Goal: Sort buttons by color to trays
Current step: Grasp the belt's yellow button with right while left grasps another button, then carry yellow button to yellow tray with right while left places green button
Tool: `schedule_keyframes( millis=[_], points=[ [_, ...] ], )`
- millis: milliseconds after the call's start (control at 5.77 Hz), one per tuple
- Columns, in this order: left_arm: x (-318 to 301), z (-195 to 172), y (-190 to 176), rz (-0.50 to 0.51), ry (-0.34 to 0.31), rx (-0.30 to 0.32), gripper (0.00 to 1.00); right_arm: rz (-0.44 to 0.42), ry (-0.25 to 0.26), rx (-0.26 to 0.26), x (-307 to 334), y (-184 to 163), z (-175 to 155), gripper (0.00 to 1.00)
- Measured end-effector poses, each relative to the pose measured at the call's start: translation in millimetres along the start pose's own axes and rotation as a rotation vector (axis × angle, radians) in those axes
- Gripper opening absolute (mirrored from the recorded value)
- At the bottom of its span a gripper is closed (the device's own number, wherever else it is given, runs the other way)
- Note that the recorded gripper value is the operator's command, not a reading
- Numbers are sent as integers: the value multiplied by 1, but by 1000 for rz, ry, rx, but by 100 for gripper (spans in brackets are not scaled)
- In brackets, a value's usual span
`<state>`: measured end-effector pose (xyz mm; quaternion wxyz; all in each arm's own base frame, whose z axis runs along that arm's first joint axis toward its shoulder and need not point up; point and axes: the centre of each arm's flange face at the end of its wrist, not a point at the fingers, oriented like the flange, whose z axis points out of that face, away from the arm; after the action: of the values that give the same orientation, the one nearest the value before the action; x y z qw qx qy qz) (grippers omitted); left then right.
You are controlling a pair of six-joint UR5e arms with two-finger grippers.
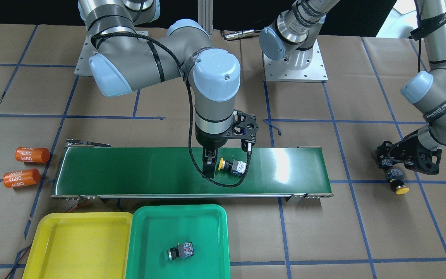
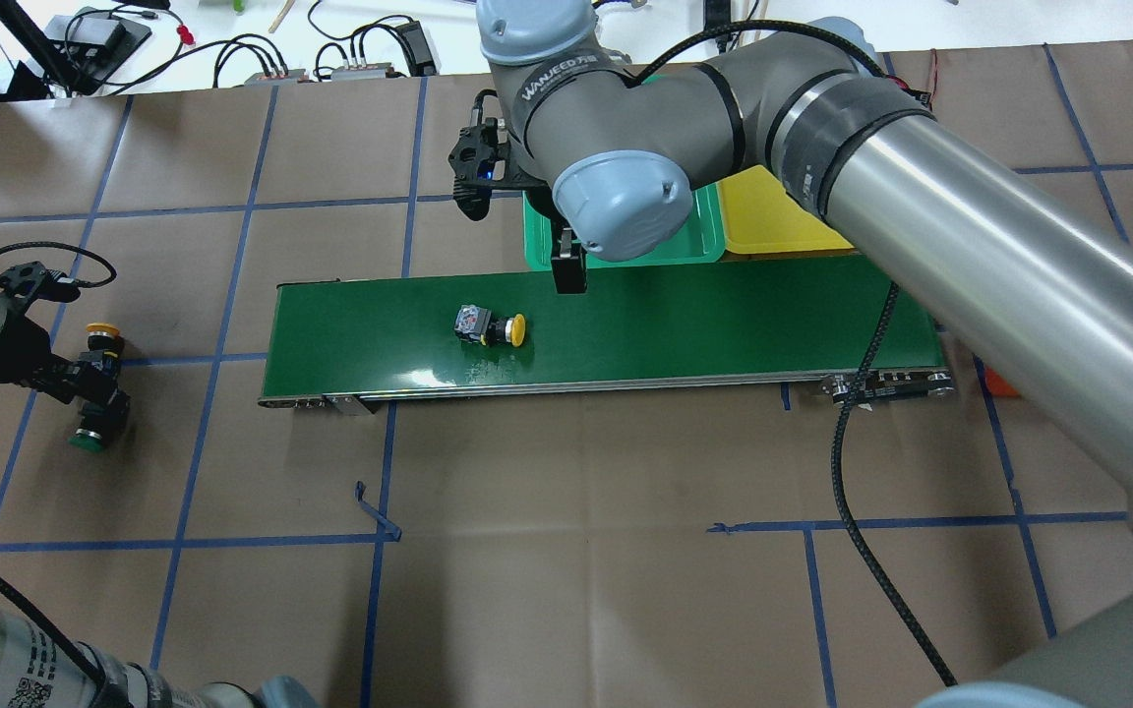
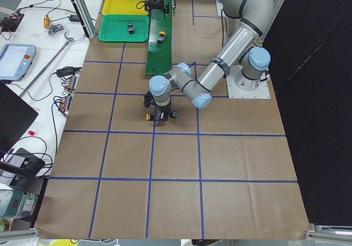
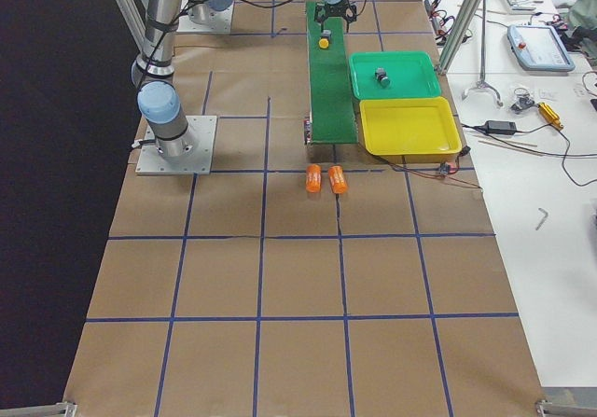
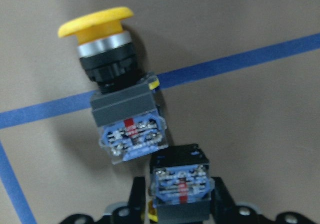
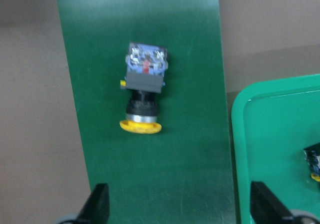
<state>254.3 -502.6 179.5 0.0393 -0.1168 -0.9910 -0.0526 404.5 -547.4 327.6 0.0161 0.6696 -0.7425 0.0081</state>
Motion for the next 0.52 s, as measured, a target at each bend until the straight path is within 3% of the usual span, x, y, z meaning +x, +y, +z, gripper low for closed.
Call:
schedule_keyframes(
  millis=[347,520],
  points=[
    [7,-16,-4,13,-10,3,0,-28,-48,8,-12,-9,35,100],
    [37,-53,-23,94,-29,9,0,-86,-28,16,-16,-3,54,100]
  ],
)
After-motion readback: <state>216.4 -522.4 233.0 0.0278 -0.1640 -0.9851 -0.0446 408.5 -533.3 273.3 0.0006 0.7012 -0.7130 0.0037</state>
